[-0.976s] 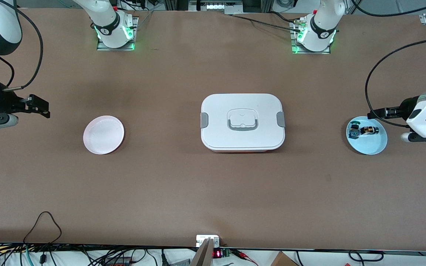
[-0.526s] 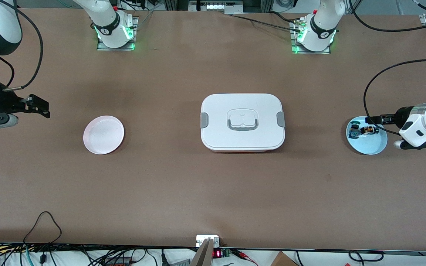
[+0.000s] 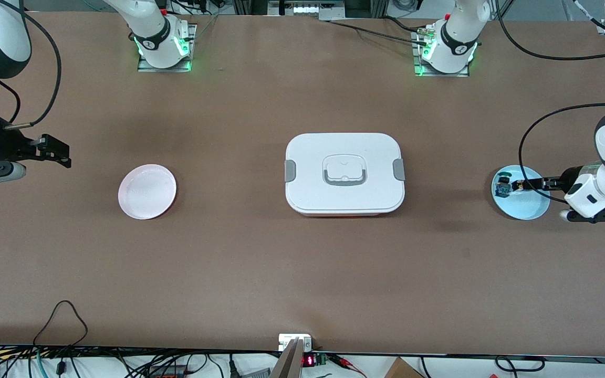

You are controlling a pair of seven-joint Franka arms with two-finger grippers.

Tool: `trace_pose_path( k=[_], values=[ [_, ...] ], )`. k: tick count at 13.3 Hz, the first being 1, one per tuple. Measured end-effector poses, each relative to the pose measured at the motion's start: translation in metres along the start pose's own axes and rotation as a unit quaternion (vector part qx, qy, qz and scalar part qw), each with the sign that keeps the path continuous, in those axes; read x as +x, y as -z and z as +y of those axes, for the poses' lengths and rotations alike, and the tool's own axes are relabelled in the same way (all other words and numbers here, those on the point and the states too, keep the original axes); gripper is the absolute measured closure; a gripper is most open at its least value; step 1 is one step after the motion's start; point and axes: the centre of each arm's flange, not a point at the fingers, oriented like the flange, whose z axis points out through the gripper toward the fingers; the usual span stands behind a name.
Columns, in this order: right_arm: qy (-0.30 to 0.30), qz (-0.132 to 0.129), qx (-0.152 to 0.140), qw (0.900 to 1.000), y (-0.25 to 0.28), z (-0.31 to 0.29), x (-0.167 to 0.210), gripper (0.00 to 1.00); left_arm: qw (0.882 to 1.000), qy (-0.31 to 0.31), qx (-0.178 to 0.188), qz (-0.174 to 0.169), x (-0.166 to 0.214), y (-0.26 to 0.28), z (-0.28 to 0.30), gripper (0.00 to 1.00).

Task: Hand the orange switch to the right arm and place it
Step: 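Lower the left gripper onto the orange switch and close it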

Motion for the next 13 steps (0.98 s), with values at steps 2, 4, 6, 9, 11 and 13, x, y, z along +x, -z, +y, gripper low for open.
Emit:
trace_pose_path(
  k=[2, 4, 6, 9, 11, 13],
  values=[
    [0.0, 0.0, 0.0, 1.0, 0.0, 0.0, 0.0, 0.0, 1.0, -0.006, 0.003, 0.02, -0.003, -0.019, -0.005, 0.0],
    [0.0, 0.0, 0.0, 1.0, 0.0, 0.0, 0.0, 0.0, 0.999, -0.02, 0.007, 0.036, -0.008, -0.035, -0.012, 0.0],
    [0.0, 0.0, 0.0, 1.0, 0.0, 0.0, 0.0, 0.0, 0.998, -0.024, 0.009, 0.049, -0.011, -0.045, -0.019, 0.0],
    [0.0, 0.0, 0.0, 1.0, 0.0, 0.0, 0.0, 0.0, 0.997, -0.029, 0.015, 0.073, -0.014, -0.061, -0.028, 0.0],
    [0.0, 0.0, 0.0, 1.0, 0.0, 0.0, 0.0, 0.0, 0.996, -0.036, 0.018, 0.083, -0.014, -0.071, -0.031, 0.0],
    [0.0, 0.0, 0.0, 1.0, 0.0, 0.0, 0.0, 0.0, 0.995, -0.043, 0.02, 0.09, -0.015, -0.084, -0.034, 0.0]
  ],
)
